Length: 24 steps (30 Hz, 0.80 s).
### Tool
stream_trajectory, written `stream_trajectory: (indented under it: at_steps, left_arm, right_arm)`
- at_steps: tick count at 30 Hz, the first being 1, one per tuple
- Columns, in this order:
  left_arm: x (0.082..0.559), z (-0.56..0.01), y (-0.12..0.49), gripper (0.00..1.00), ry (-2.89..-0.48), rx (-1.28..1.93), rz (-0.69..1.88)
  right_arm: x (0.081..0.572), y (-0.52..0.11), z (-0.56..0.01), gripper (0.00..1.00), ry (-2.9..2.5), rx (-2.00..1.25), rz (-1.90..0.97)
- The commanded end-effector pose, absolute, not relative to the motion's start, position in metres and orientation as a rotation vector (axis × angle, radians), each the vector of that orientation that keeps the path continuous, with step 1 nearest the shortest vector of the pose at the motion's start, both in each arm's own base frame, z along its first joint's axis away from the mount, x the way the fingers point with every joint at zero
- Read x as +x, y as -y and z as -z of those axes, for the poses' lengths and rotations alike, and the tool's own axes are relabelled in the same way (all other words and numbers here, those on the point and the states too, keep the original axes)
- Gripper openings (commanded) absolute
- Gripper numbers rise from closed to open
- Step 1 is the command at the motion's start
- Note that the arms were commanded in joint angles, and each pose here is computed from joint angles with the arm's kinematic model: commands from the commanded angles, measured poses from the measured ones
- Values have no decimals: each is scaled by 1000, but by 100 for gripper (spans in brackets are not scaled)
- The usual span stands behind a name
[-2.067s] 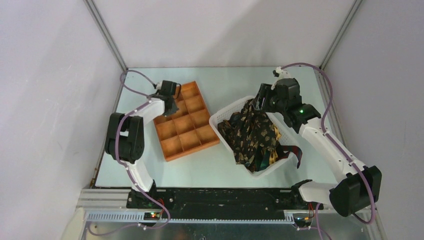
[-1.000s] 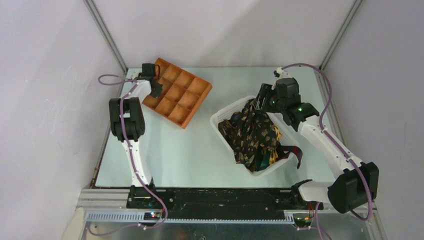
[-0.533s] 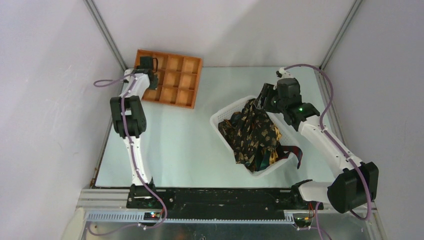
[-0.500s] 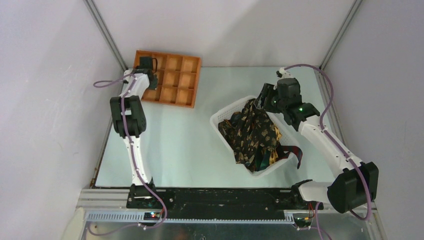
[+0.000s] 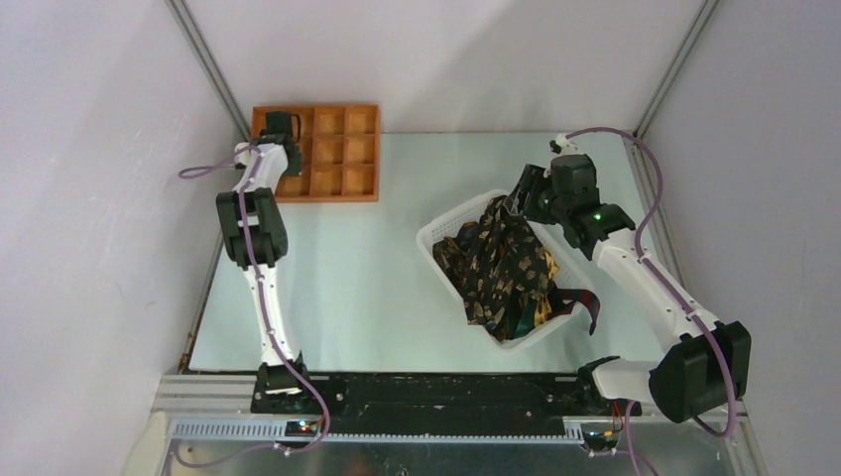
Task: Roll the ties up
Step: Move the storage box to the center of the board.
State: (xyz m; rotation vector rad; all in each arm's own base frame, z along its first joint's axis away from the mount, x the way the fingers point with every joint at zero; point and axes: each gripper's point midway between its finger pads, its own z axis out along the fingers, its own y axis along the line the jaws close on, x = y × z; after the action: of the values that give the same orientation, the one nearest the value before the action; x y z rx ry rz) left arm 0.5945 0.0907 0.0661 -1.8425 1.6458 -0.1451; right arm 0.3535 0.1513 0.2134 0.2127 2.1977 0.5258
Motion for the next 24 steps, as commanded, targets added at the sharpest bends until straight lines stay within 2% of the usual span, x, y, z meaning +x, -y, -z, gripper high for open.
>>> stream_trajectory:
  at_steps: [1, 10, 18, 22, 24]
  left_arm:
    - [629, -87, -97, 5, -1526, -1832, 314]
    - [630, -80, -97, 25, -1558, -1813, 325]
    - [629, -89, -101, 36, -1575, -1769, 329]
    - [633, -100, -102, 48, -1595, -1721, 346]
    - [636, -108, -100, 57, -1605, -1691, 372]
  right_arm:
    - [360, -152, -223, 57, -2157, 228, -549]
    - [359, -152, -222, 57, -2162, 232, -553]
    - [359, -151, -223, 58, -2160, 229, -549]
    - [358, -149, -225, 60, -2153, 225, -548]
    - [359, -149, -228, 61, -2144, 220, -552]
